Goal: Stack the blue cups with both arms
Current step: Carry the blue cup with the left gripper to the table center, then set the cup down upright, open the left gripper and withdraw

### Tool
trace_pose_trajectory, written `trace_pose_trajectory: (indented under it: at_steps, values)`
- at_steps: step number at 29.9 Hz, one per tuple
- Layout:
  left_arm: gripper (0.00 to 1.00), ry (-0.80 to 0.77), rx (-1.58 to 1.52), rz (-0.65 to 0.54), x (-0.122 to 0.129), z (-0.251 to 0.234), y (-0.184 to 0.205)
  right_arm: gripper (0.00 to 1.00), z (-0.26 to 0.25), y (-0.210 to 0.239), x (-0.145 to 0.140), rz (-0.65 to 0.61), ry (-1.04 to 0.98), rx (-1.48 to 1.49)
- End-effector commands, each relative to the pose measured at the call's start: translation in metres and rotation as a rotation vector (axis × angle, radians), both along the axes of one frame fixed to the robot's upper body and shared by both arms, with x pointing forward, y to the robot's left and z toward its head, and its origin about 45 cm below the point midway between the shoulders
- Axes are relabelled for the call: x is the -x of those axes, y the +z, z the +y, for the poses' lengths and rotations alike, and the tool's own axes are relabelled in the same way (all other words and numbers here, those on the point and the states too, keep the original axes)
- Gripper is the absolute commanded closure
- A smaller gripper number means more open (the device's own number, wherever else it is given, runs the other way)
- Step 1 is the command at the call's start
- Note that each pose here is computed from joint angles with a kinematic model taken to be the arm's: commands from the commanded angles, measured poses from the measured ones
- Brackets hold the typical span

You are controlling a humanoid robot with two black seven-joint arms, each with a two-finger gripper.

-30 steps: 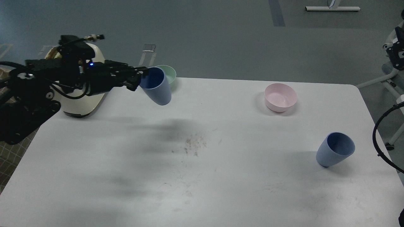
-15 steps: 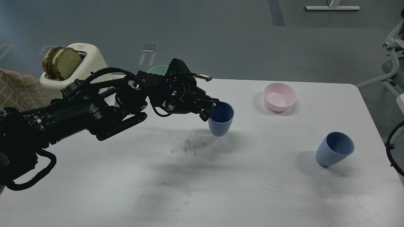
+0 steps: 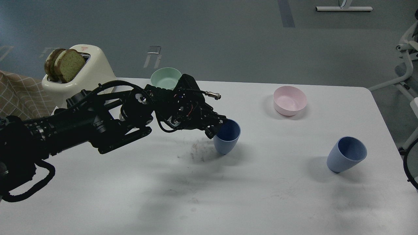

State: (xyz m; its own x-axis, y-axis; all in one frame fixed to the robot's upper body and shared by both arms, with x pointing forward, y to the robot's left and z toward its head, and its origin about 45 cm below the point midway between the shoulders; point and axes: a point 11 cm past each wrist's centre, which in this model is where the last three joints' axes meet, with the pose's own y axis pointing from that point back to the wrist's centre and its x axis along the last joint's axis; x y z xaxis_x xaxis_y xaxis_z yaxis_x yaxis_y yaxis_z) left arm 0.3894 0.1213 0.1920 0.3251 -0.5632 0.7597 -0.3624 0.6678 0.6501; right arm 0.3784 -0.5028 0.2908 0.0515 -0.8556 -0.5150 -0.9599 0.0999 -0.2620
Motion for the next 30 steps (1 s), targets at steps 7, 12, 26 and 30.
trace_pose_trajectory:
  at_steps: [7, 12, 26, 30]
  values:
    - [0.48, 0.018, 0.024, 0.012, 0.001, 0.002, -0.001, 0.00, 0.000, -0.001, 0.000, 0.003, 0.000, -0.002]
    - [0.19, 0.044, 0.089, 0.033, -0.003, 0.000, 0.009, 0.00, 0.000, -0.001, 0.000, 0.003, -0.001, 0.000]
    - [0.02, 0.504, 1.064, 0.303, -0.057, 0.086, 0.137, 0.00, -0.025, 0.039, 0.019, 0.066, 0.018, 0.278]
    - [0.02, 0.658, 1.456, 0.376, -0.059, 0.151, 0.150, 0.00, -0.011, 0.062, 0.018, 0.101, 0.051, 0.529]
